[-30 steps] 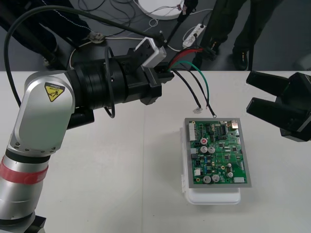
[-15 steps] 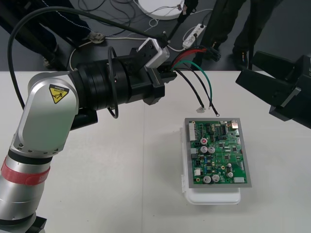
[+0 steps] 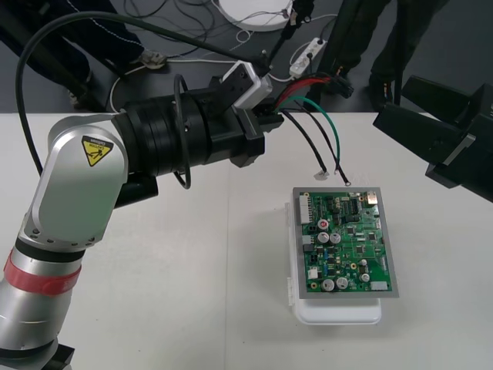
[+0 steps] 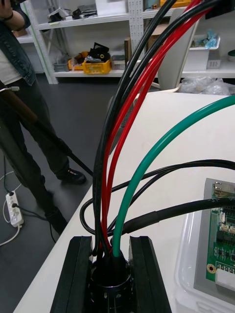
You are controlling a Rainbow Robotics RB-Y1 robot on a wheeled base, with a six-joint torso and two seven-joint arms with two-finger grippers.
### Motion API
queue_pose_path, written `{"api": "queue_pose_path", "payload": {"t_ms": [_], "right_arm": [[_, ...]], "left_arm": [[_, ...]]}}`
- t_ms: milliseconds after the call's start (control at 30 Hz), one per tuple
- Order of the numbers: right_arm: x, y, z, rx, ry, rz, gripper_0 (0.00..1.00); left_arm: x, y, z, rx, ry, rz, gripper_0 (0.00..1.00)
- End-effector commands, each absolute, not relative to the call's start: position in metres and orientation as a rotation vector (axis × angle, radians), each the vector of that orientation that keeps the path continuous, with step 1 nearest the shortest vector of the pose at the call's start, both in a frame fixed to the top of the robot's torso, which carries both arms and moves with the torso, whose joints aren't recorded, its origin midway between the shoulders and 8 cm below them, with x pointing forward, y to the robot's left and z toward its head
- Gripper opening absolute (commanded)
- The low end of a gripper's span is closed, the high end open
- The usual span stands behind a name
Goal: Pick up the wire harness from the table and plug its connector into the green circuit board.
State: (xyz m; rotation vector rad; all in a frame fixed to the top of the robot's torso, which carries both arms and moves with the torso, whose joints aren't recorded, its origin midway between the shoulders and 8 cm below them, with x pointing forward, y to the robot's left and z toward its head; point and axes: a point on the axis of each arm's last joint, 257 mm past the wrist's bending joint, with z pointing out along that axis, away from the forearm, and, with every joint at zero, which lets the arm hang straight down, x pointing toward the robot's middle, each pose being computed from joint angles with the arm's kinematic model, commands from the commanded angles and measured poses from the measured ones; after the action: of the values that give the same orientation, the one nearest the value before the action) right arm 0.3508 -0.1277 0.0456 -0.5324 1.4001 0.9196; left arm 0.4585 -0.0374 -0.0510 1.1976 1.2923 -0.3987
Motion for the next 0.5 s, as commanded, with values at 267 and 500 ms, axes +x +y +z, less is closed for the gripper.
{"api": "queue_pose_path", "payload": {"t_ms": [267,500], "right_arm": [[0.346,-0.122,0.044,-0.504,1.396,0.937,1.00],[0.352,-0.115,0.042,-0.497,1.392,0.930,1.00]], "left_arm": [[0.449,-0.065,-0.006,1.116,1.207,-0.457,0.00],[0.450,-0.070,-0.004,1.099,1.212,-0.477,0.00]]}}
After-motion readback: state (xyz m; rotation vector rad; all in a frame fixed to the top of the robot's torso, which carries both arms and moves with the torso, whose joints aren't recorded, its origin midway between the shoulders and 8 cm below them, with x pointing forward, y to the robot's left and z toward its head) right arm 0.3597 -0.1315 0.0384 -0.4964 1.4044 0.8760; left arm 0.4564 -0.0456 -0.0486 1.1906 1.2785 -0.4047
